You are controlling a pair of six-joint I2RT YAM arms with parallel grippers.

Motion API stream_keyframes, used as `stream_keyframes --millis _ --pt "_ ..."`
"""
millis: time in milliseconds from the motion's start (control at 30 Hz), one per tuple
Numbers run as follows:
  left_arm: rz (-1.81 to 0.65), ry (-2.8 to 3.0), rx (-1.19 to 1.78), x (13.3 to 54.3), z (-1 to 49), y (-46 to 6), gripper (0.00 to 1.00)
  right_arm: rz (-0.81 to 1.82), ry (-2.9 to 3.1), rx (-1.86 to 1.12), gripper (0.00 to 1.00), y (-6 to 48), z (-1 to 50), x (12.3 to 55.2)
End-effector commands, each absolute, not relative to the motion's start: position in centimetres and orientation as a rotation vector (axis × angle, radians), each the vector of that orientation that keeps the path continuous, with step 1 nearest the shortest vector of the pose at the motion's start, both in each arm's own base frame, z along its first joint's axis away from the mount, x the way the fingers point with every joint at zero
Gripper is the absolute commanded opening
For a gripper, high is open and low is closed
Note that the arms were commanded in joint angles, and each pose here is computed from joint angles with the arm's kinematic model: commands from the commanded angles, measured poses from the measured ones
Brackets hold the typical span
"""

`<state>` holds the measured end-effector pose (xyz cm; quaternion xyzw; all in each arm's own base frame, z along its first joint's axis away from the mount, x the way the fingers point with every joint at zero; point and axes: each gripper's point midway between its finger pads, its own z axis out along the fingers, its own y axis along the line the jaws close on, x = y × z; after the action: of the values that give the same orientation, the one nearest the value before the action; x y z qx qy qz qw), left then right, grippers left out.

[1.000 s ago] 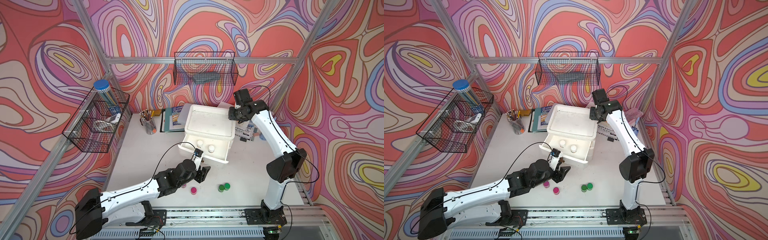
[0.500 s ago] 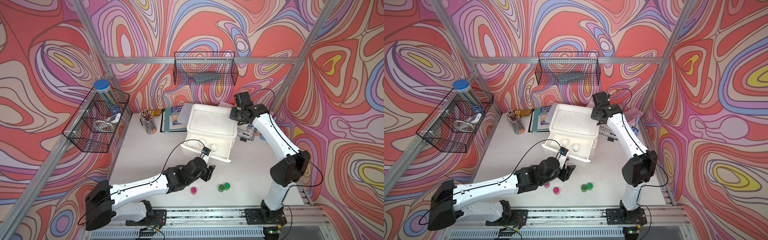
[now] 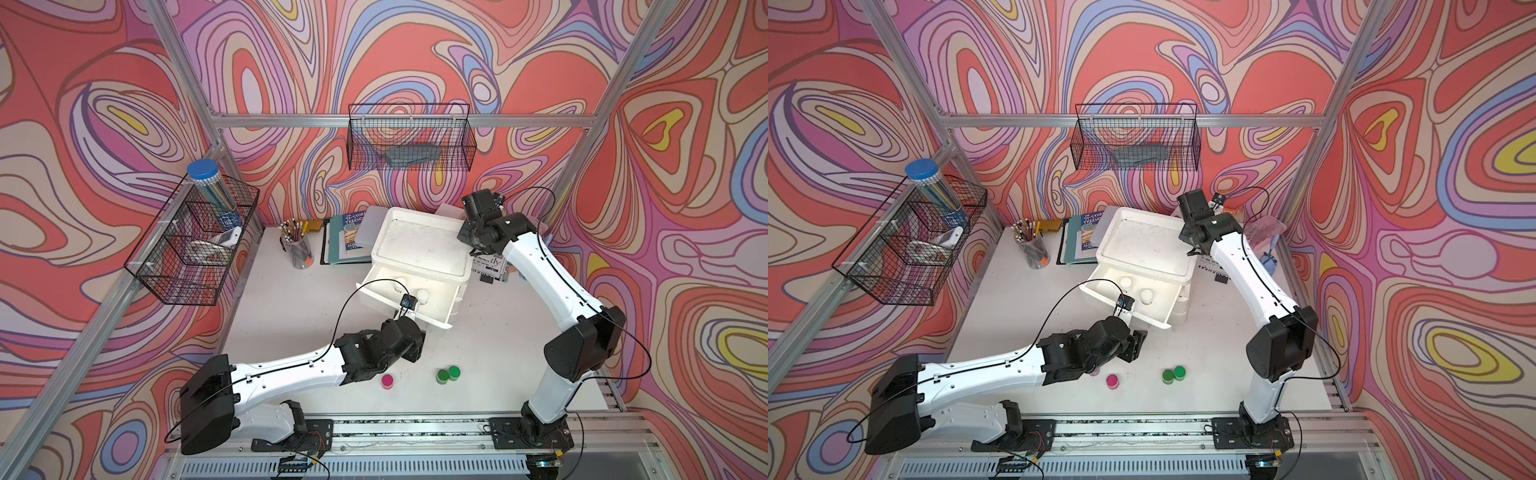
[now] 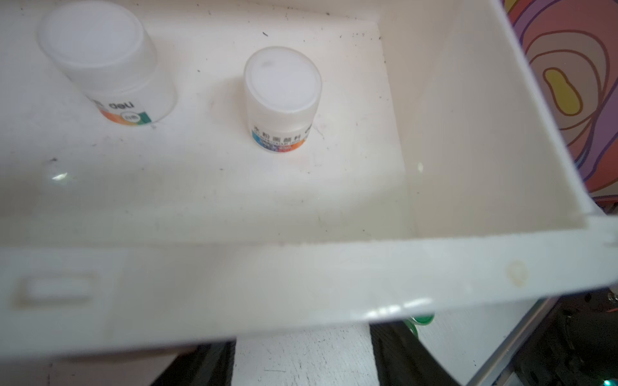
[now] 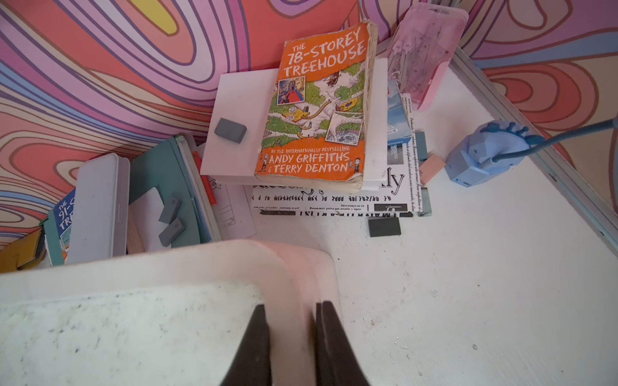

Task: Put the paint cans in the drawer according to color
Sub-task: Close the drawer in the storage box.

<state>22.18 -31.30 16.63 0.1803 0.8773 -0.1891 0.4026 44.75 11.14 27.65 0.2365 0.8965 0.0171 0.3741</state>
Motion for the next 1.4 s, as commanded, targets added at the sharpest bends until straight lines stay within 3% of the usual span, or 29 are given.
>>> stream_keyframes --millis 0,233,533,900,1367 --pt "-0.685 1.920 0.218 26.5 25.9 -34.5 0.62 0.336 2.225 0.797 0.00 15.2 29.6 43.6" --pt "-0.781 1.862 0.146 26.3 28.3 -35.0 0.61 0.319 2.231 0.808 0.00 14.8 29.0 43.2" --pt "-0.639 1.939 0.183 27.1 26.1 -34.2 0.60 0.343 2.233 0.805 0.00 15.2 28.9 43.2" --pt "-0.612 1.931 0.422 23.2 23.4 -29.8 0.56 0.341 2.242 0.756 0.00 15.4 28.9 43.4" --pt "-0.463 1.861 0.403 29.1 24.0 -31.2 0.61 0.347 2.250 0.753 0.00 15.4 28.7 43.0"
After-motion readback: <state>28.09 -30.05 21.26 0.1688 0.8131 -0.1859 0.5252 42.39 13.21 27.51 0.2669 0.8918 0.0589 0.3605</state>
